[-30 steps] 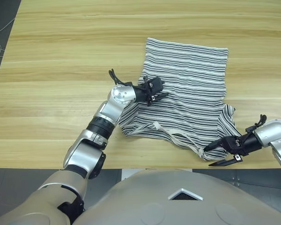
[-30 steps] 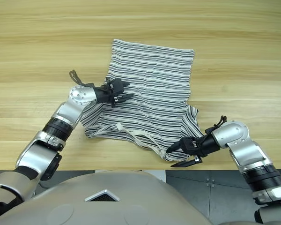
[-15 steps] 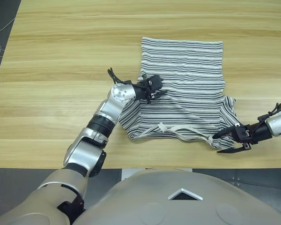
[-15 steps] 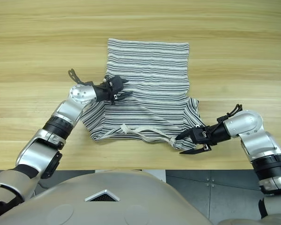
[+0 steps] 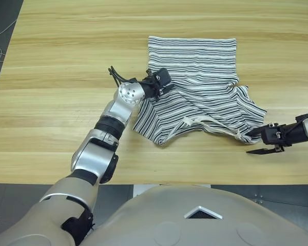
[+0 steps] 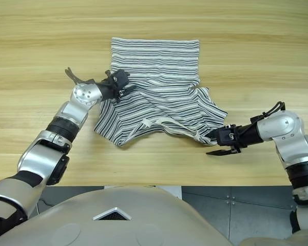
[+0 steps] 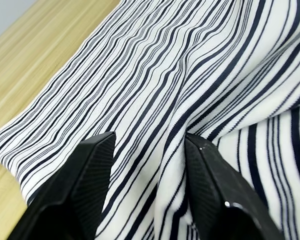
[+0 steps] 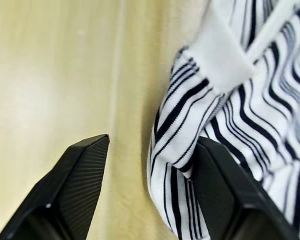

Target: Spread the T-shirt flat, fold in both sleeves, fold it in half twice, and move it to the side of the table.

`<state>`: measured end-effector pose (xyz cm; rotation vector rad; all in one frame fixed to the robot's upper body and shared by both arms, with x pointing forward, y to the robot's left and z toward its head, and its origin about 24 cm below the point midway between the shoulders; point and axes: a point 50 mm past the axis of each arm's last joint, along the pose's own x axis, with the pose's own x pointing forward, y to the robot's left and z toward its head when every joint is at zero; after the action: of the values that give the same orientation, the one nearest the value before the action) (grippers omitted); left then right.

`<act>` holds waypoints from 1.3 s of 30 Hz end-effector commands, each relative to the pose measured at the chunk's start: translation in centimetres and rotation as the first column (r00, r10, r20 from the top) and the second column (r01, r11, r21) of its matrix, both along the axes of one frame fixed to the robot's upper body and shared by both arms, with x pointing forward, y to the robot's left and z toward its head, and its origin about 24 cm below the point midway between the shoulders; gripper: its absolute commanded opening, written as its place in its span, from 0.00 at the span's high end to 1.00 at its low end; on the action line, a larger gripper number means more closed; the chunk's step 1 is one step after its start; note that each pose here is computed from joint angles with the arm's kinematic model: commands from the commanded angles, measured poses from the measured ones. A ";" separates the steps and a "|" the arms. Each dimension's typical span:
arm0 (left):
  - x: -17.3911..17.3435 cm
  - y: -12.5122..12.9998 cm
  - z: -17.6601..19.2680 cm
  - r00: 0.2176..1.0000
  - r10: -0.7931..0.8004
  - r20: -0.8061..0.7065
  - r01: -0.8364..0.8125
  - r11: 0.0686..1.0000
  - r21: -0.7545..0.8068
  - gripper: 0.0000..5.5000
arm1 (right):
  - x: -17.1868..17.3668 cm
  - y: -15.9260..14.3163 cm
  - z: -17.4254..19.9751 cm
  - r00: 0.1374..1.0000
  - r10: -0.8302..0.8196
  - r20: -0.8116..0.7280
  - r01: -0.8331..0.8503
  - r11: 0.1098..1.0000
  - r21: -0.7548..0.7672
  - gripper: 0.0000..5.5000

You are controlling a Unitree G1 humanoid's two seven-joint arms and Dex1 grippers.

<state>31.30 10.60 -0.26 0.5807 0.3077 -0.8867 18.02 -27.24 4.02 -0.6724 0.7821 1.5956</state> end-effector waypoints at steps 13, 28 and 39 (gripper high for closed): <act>-2.0 -0.6 -0.3 0.992 -0.110 -0.059 0.107 0.993 -0.056 0.58 | 2.5 2.0 3.9 0.969 -0.216 -0.121 0.243 0.922 0.300 0.49; -2.6 -0.7 0.8 0.988 -0.147 -0.040 0.143 0.986 -0.088 0.58 | 7.2 4.3 -0.8 0.827 -0.499 0.260 0.468 0.866 0.174 0.49; -2.8 -0.7 3.6 0.984 -0.174 0.022 0.175 0.957 -0.231 0.58 | 5.1 0.2 -2.7 0.877 -0.450 0.167 0.465 0.883 -0.058 0.49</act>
<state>28.36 9.74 2.65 0.4224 0.1654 -1.0822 25.33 -24.72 3.45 -0.6239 0.6368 1.0722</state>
